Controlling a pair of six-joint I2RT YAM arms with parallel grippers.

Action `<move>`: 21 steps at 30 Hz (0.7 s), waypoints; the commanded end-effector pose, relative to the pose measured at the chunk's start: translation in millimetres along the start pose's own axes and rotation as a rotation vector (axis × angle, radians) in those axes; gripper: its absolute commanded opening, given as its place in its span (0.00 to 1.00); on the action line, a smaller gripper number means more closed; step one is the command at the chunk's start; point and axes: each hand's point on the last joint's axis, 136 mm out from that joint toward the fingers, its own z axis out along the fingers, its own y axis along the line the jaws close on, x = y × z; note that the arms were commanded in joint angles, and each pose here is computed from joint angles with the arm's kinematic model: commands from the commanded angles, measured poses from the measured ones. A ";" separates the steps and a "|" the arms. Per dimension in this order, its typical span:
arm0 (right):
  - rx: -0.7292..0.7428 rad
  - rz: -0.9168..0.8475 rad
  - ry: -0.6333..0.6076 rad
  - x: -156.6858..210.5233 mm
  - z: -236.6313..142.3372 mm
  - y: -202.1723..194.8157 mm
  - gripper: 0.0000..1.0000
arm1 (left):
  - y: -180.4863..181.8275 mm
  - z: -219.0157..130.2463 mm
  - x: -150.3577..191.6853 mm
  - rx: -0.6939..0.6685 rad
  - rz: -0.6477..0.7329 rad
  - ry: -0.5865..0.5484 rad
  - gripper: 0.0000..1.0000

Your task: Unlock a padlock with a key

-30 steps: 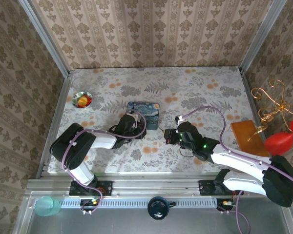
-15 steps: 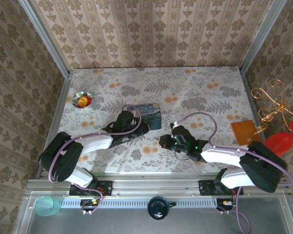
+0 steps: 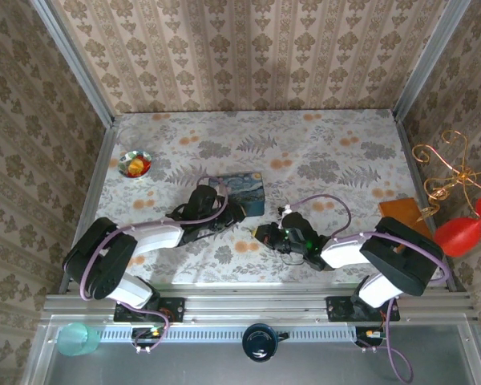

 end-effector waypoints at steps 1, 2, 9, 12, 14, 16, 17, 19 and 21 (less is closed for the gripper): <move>-0.052 0.030 -0.039 -9.0 -0.8 7.9 0.00 | -10.3 0.0 -4.7 0.070 -0.021 -0.007 0.07; -0.054 0.031 -0.041 -9.5 -1.1 8.3 0.00 | -11.4 0.6 -4.5 0.073 -0.020 -0.005 0.07; -0.083 0.014 -0.053 -15.6 -7.4 19.9 0.00 | -10.2 1.7 -4.2 0.076 -0.022 -0.010 0.07; -0.087 0.003 -0.056 -17.8 -10.3 23.7 0.00 | -9.4 3.0 -1.9 0.079 -0.023 0.000 0.07; -0.106 -0.003 -0.055 -19.1 -12.2 29.6 0.00 | -10.0 2.5 -1.4 0.083 -0.019 0.002 0.07; -0.115 -0.013 -0.049 -19.1 -13.4 33.8 0.00 | -9.2 2.2 -0.8 0.083 -0.020 0.004 0.07; -0.118 -0.017 -0.043 -18.4 -13.7 36.1 0.00 | -10.6 1.9 -0.1 0.087 -0.016 0.005 0.07; -0.126 -0.027 -0.034 -17.4 -14.2 39.4 0.00 | -12.9 1.6 0.1 0.094 -0.015 0.006 0.07; -0.131 -0.032 -0.027 -17.3 -14.4 42.2 0.00 | -15.7 0.7 0.4 0.104 -0.016 0.007 0.07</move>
